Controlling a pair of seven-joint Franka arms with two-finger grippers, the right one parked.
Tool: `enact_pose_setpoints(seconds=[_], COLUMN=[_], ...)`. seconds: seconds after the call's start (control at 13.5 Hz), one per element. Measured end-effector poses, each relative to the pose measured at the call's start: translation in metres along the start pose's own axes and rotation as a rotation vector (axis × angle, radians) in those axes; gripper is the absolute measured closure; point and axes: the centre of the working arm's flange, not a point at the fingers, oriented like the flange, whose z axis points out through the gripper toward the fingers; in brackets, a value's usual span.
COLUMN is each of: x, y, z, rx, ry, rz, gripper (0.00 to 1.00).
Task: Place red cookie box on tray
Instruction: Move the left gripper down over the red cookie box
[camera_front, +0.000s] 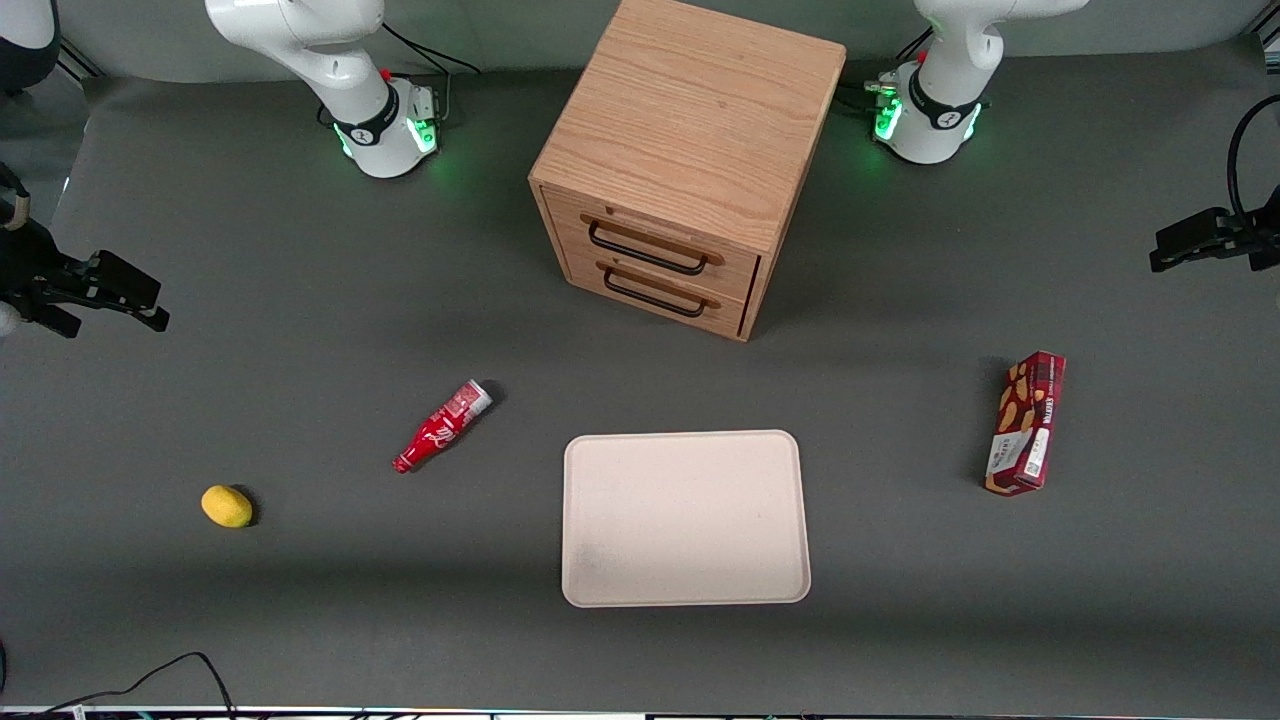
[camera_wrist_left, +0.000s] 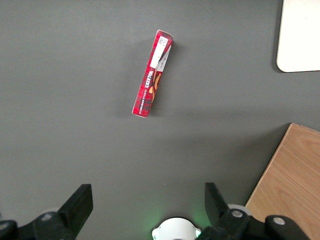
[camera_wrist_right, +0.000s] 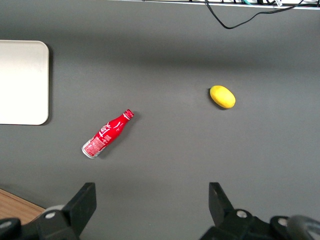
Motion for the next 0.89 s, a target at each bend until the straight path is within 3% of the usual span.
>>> enact_pose_setpoints(seconds=[0.59, 0.89], x=[0.005, 0.035], y=[-0.002, -0.002], z=[0.003, 0.045], rx=[0.0, 0.007], ry=[0.001, 0.051], rz=[-0.003, 0.077], gripper=[0.0, 0.0])
